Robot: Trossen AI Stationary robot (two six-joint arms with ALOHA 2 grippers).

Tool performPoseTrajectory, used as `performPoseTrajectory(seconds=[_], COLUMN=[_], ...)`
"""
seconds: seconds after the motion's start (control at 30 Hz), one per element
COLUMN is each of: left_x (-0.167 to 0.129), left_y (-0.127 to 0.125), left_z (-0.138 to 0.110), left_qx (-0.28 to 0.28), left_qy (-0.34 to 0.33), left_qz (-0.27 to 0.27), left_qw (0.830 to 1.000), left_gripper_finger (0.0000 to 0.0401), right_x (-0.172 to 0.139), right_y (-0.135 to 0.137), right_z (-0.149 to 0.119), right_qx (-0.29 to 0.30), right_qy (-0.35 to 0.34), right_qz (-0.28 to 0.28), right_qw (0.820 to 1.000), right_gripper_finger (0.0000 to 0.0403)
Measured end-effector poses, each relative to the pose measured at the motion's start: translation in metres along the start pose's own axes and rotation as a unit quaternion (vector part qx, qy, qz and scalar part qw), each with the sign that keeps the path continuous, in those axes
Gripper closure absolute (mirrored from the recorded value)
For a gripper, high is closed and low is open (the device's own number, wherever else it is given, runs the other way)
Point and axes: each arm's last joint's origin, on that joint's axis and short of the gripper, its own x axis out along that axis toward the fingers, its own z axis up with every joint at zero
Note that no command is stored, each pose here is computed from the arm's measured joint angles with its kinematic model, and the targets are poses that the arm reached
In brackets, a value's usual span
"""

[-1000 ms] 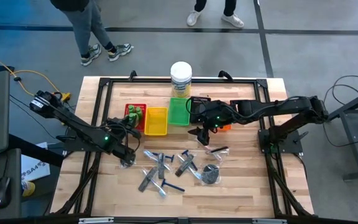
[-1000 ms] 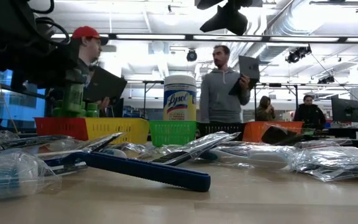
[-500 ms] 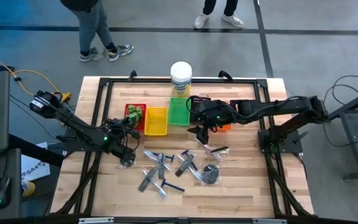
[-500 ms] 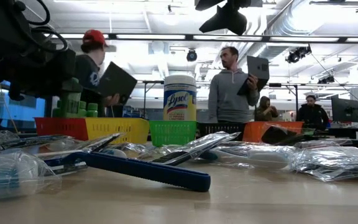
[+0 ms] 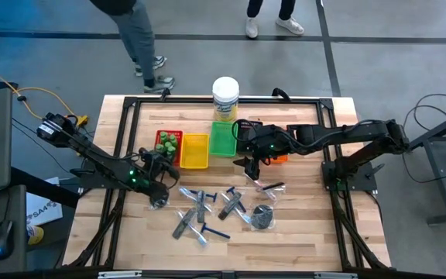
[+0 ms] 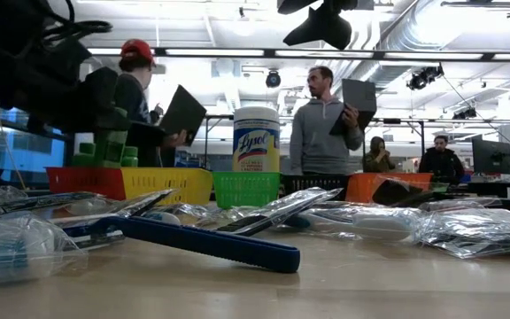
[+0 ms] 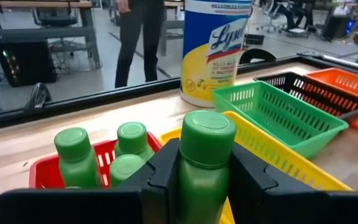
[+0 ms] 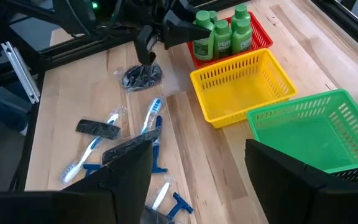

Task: Pick & Place Travel size toiletries
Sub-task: Put the green shampoo bottle into the red bin

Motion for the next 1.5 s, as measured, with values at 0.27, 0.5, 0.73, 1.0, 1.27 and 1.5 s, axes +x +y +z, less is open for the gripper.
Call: performPoseTrajectory(seconds=[0.27, 0.5, 0.73, 1.0, 1.27, 1.5], left_x=[0.012, 0.023, 0.031, 0.032, 0.032, 0.031], left_y=[0.001, 0.004, 0.007, 0.010, 0.010, 0.013], left_z=[0.002, 0.002, 0.004, 0.001, -0.001, -0.002], left_qx=[0.009, 0.018, 0.022, 0.037, 0.043, 0.061], left_qy=[0.023, 0.052, 0.057, 0.093, 0.106, 0.112], left_qz=[0.013, 0.020, 0.039, 0.028, 0.023, 0.028], left_qw=[1.000, 0.998, 0.997, 0.995, 0.993, 0.991], left_gripper_finger=[0.0313, 0.0313, 0.0293, 0.0285, 0.0282, 0.0281], right_x=[0.000, 0.000, 0.000, 0.000, 0.000, 0.000], right_y=[0.000, 0.000, 0.000, 0.000, 0.000, 0.000], right_z=[0.000, 0.000, 0.000, 0.000, 0.000, 0.000], right_qx=[0.000, 0.000, -0.001, -0.002, -0.002, -0.002], right_qy=[0.001, 0.002, 0.002, 0.002, 0.002, 0.002], right_qz=[0.001, 0.004, 0.004, 0.004, 0.004, 0.004], right_qw=[1.000, 1.000, 1.000, 1.000, 1.000, 1.000], right_gripper_finger=[0.0159, 0.0159, 0.0159, 0.0159, 0.0159, 0.0159])
